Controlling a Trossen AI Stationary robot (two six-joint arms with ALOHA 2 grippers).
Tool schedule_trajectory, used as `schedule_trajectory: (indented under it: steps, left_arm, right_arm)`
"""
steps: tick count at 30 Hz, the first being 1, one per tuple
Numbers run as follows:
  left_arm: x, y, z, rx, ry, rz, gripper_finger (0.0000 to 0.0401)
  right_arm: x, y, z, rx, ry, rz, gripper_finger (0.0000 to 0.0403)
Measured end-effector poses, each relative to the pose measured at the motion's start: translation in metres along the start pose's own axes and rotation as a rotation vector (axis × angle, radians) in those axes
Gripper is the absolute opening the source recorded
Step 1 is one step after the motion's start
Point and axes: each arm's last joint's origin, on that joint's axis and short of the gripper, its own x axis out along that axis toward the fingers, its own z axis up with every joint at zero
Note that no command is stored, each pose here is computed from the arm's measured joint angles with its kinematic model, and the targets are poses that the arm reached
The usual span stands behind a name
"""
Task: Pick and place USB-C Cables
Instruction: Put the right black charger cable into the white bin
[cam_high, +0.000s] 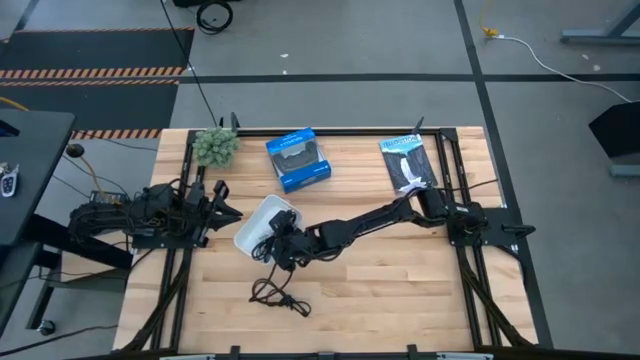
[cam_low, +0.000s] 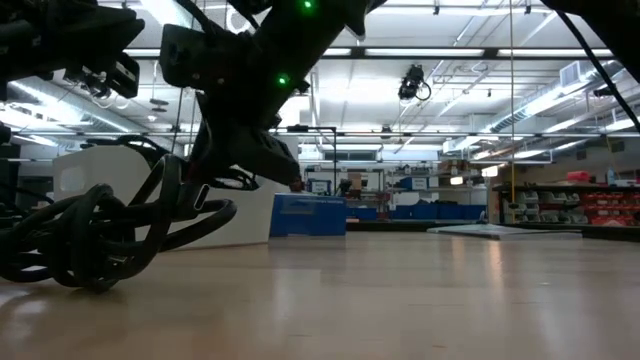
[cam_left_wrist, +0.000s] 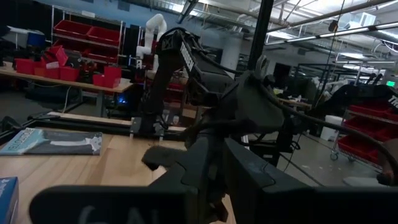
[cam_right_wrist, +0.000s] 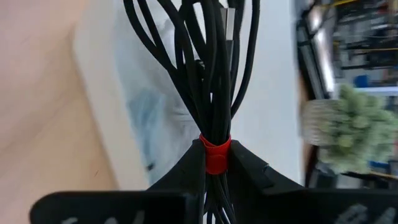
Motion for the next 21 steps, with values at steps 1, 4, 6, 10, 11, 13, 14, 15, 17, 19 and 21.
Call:
schedule_trajectory:
  steps: [1,4,6,10,11,13,14,15,17,19,21]
  left_arm:
    - [0.000,0.000,0.000,0.000,0.000,0.000,0.0057]
    - [0.000,0.000,0.000,0.000,0.000,0.000,0.0057]
    - [0.000,0.000,0.000,0.000,0.000,0.000,0.0057]
    - [0.000,0.000,0.000,0.000,0.000,0.000,0.0057]
    - [0.000,0.000,0.000,0.000,0.000,0.000,0.0057]
    - [0.000,0.000,0.000,0.000,0.000,0.000,0.0057]
    - [0.000,0.000,0.000,0.000,0.000,0.000,0.0057]
    - [0.000,0.000,0.000,0.000,0.000,0.000,0.0057]
    - [0.000,0.000,0.000,0.000,0.000,0.000,0.0057]
    - [0.000,0.000,0.000,0.000,0.000,0.000,0.0057]
    - [0.000,0.000,0.000,-0.001,0.001,0.000,0.0057]
  right_arm:
    - [0.001,0.000,-0.001,0.004,-0.003,0.022,0.0051]
    - [0.003,0.001,-0.006,0.008,-0.021,0.096,0.0051]
    - [0.004,0.001,-0.009,0.025,-0.033,0.141,0.0051]
    - [0.006,-0.001,-0.012,0.075,-0.035,0.162,0.0053]
    - [0.007,-0.002,-0.013,0.078,-0.030,0.161,0.0056]
    - [0.007,-0.002,-0.013,0.078,-0.027,0.160,0.0064]
    - [0.007,-0.002,-0.013,0.079,-0.027,0.160,0.0070]
    - [0.007,-0.002,-0.013,0.079,-0.027,0.159,0.0077]
    - [0.007,-0.002,-0.013,0.081,-0.026,0.157,0.0094]
    - [0.006,-0.001,-0.012,0.102,-0.023,0.152,0.0112]
    - [0.003,-0.002,-0.010,0.140,-0.008,0.137,0.0128]
